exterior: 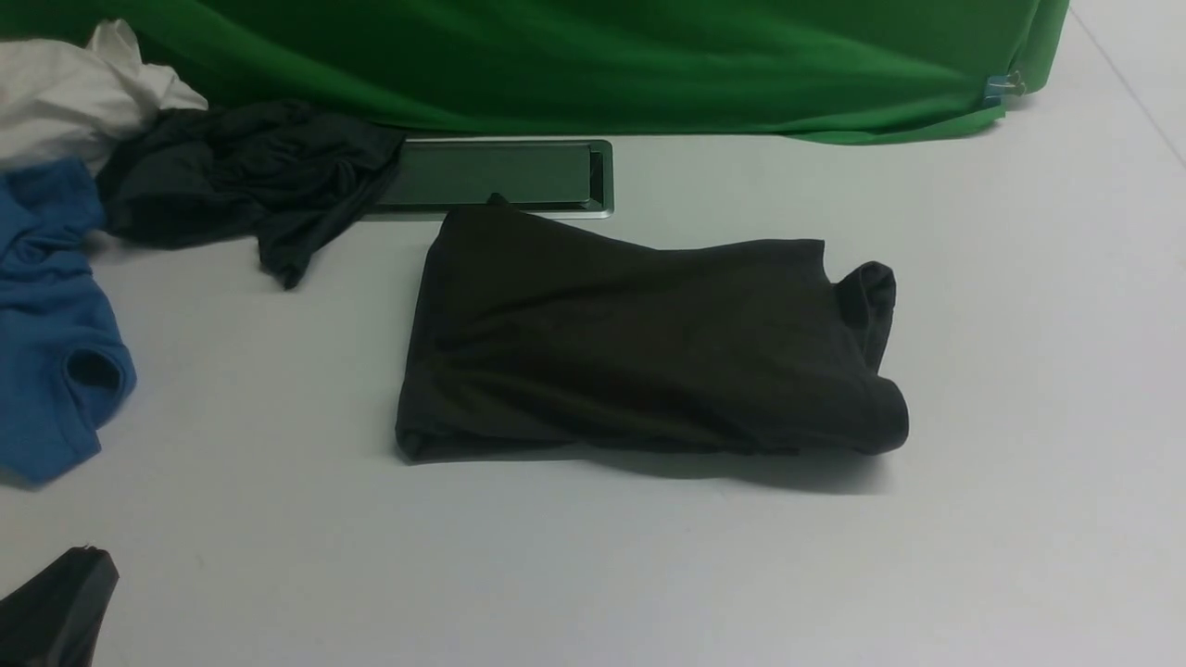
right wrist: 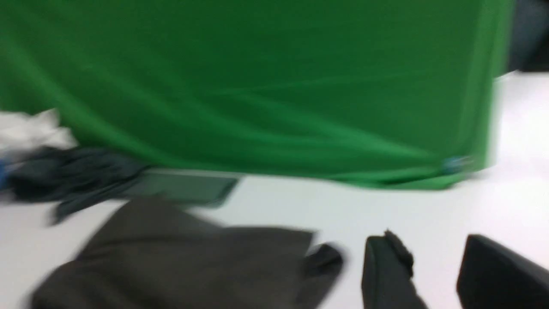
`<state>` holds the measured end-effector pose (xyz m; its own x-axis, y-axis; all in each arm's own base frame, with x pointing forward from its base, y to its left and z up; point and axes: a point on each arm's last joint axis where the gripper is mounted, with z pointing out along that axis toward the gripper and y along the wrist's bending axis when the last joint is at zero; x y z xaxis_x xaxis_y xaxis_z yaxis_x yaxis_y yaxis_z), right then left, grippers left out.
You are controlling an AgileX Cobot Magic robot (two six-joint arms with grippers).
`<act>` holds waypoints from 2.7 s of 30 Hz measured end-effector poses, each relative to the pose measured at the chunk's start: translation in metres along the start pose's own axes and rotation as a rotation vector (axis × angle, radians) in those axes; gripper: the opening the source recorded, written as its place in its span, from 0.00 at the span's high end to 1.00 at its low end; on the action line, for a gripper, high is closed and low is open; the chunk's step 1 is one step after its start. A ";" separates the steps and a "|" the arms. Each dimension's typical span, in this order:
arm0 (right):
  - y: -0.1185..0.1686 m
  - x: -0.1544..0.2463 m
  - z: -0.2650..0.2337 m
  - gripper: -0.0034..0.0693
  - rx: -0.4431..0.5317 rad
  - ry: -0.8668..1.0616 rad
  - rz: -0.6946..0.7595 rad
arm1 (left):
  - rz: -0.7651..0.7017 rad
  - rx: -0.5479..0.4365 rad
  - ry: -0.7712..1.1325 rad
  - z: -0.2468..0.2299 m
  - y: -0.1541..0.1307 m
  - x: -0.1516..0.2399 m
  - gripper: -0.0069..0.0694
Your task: Fold a long-sleeved shirt on a white desktop.
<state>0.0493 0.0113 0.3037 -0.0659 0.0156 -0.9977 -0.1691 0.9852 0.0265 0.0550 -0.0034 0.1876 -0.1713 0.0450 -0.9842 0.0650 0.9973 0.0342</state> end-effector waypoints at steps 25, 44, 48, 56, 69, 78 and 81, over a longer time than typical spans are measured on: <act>-0.014 0.115 0.012 0.62 0.175 0.107 -0.066 | 0.005 -0.001 -0.001 0.000 0.000 0.000 0.88; -0.012 0.115 0.012 0.62 0.125 0.107 -0.071 | 0.005 -0.001 -0.001 0.000 0.000 0.000 0.88; -0.012 0.115 0.012 0.62 0.125 0.107 -0.071 | 0.006 -0.001 -0.001 0.000 0.000 0.000 0.88; -0.012 0.115 0.012 0.62 0.125 0.106 -0.071 | -0.005 -0.066 -0.002 0.000 0.004 0.000 0.88; -0.012 0.115 0.012 0.62 0.125 0.105 -0.072 | 0.007 -0.071 -0.001 0.000 0.004 0.000 0.88; -0.012 0.115 0.012 0.62 0.125 0.104 -0.072 | 0.007 -0.071 -0.001 0.000 0.004 0.000 0.88; -0.012 0.115 0.012 0.62 0.125 0.104 -0.072 | 0.013 -0.071 -0.001 0.000 0.004 0.000 0.88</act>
<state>0.0554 0.0036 0.1883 -0.1602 -0.0667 -0.9848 -0.0537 0.9968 -0.0588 0.0552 0.0007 0.1880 -0.1698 0.0575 -0.9838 -0.0031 0.9983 0.0589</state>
